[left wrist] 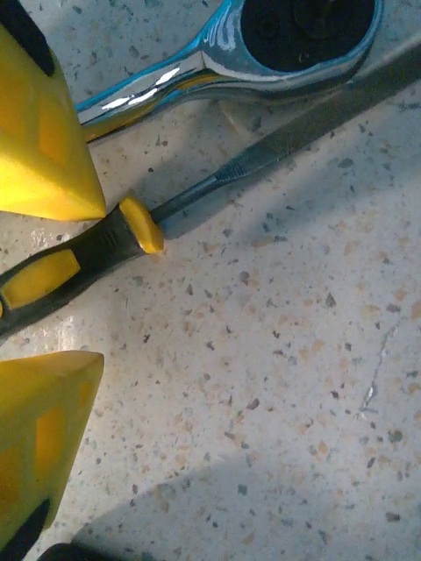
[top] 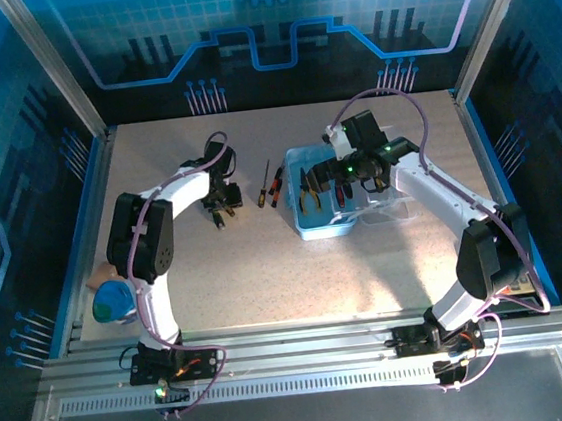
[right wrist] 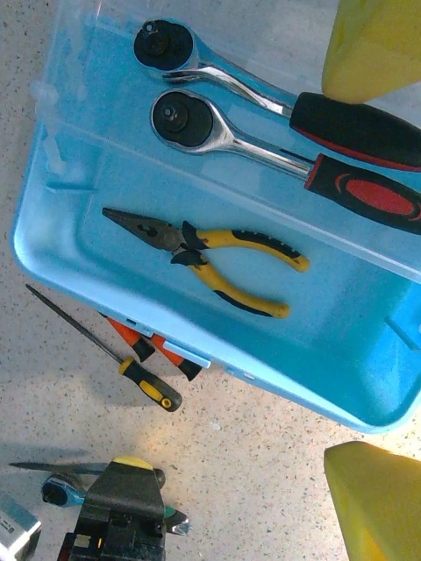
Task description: Pack the tool kit
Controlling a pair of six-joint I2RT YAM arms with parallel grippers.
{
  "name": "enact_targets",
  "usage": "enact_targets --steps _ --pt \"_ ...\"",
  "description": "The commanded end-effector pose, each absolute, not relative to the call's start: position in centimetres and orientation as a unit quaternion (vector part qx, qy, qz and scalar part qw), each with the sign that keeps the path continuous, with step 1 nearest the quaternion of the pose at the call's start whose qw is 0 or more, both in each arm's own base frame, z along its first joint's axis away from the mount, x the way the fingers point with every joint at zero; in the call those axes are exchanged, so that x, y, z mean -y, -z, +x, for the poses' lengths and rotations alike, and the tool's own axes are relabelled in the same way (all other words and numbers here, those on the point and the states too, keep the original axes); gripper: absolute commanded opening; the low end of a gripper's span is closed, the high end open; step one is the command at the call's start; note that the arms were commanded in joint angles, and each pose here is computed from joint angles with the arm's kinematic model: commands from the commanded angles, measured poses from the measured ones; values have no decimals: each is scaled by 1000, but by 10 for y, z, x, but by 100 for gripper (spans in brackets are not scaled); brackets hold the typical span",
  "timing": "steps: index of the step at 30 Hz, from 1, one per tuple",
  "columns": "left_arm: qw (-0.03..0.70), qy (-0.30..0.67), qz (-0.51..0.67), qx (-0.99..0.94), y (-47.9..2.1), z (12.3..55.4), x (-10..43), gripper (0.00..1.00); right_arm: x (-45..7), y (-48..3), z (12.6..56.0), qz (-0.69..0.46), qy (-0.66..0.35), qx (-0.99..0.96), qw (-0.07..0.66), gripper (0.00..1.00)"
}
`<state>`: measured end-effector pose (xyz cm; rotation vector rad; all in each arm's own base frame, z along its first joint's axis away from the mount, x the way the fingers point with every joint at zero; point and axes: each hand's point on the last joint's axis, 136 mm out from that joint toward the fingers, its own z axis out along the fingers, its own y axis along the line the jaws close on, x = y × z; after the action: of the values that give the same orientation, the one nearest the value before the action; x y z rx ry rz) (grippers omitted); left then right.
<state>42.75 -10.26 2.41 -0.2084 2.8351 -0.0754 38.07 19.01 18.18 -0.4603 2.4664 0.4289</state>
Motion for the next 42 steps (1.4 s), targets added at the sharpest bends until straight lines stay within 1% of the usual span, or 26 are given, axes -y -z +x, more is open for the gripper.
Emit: enact_targets --steps 1,7,20,21,24,28,33,39,40,42 --pt "132 4 -66 -989 -17 427 95 40 -193 -186 373 -186 -167 -923 293 100" --pt "119 -4 -62 -991 -9 424 94 35 -192 -187 372 -187 -168 -923 293 100" --pt "112 10 -54 -992 -8 422 101 1 -192 -189 371 -190 -169 -922 293 100" --pt "114 14 -54 -992 -11 422 102 0 -192 -189 370 -190 -170 -921 293 100" --pt "127 38 -50 -990 -26 422 109 0 -192 -191 368 -191 -176 -920 294 100" --pt "168 106 -48 -979 -67 425 128 0 -196 -199 363 -189 -205 -913 297 100" --pt "235 245 -27 -940 -141 427 167 0 -206 -220 358 -182 -269 -891 317 100" --pt "295 396 33 -869 -218 407 211 0 -215 -251 362 -152 -355 -853 352 100" --pt "300 416 49 -857 -227 400 220 0 -218 -258 363 -145 -374 -842 360 99" --pt "306 443 78 -839 -238 388 235 0 -223 -269 367 -135 -402 -825 373 93"
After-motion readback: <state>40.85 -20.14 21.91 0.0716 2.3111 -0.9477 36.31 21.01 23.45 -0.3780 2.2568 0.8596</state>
